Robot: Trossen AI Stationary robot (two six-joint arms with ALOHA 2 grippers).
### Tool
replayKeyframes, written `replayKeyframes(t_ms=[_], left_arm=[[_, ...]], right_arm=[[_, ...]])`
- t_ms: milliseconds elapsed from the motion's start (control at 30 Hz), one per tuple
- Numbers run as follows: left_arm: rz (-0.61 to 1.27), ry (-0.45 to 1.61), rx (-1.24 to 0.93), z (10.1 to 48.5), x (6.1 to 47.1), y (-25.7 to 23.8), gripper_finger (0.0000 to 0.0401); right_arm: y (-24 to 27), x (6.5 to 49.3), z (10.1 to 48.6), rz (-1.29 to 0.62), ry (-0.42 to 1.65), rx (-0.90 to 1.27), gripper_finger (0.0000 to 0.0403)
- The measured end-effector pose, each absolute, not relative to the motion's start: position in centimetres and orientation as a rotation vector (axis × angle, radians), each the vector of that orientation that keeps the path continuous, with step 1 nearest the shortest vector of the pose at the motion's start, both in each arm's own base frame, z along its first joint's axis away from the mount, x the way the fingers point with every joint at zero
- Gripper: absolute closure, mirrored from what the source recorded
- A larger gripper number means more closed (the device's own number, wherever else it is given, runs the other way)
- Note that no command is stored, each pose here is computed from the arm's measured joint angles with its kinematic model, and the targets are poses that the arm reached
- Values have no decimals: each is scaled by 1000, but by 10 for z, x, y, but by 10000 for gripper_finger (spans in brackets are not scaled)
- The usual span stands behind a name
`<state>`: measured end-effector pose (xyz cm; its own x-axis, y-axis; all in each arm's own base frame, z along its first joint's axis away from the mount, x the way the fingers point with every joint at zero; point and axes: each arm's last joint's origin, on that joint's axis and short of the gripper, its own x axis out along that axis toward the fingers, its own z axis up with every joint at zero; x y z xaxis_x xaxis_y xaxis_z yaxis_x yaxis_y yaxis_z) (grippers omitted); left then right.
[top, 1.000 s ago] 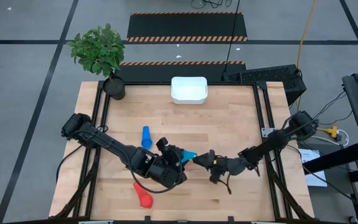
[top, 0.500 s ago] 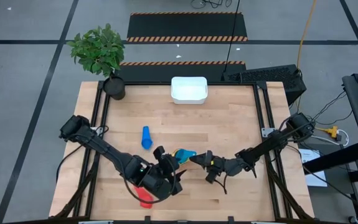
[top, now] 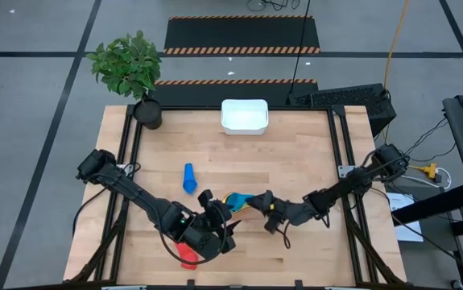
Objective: Nest measuring cups in basket
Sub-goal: Stack the light blue measuring cup on top of the yellow measuring cup
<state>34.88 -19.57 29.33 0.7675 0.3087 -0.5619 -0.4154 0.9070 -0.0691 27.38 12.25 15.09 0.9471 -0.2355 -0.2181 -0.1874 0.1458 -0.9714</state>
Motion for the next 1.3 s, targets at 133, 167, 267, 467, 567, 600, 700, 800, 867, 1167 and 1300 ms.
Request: replayKeyframes(t_ms=[133, 167, 267, 467, 567, 600, 700, 800, 867, 1167, 1300], left_arm=[[396, 574, -194, 293, 349, -196, 174], [396, 574, -194, 293, 349, -196, 174], [394, 575, -190, 293, 349, -196, 174], [394, 575, -189, 293, 349, -196, 174], [393, 576, -186, 293, 349, -196, 174], [394, 576, -183, 293, 349, -195, 174], [394, 576, -181, 293, 349, -195, 174], [394, 576, -181, 293, 349, -195, 174], [394, 576, -181, 293, 349, -195, 174], [395, 576, -182, 293, 349, -195, 174], [401, 576, -182, 293, 351, -192, 174]], right_arm=[[120, 274, 150, -39, 366, -1430, 258], [120, 274, 150, -38, 365, -1430, 266], [120, 274, 150, -40, 368, -1444, 298], [119, 274, 152, -83, 389, -1473, 389], [120, 275, 154, -96, 371, -1476, 394], [120, 275, 155, -99, 366, -1479, 393], [122, 274, 156, -95, 357, -1481, 399], [124, 272, 159, -97, 344, -1475, 400], [124, 272, 161, -102, 337, -1464, 401], [123, 273, 161, -103, 308, -1317, 402], [123, 274, 163, -83, 264, -1225, 402]])
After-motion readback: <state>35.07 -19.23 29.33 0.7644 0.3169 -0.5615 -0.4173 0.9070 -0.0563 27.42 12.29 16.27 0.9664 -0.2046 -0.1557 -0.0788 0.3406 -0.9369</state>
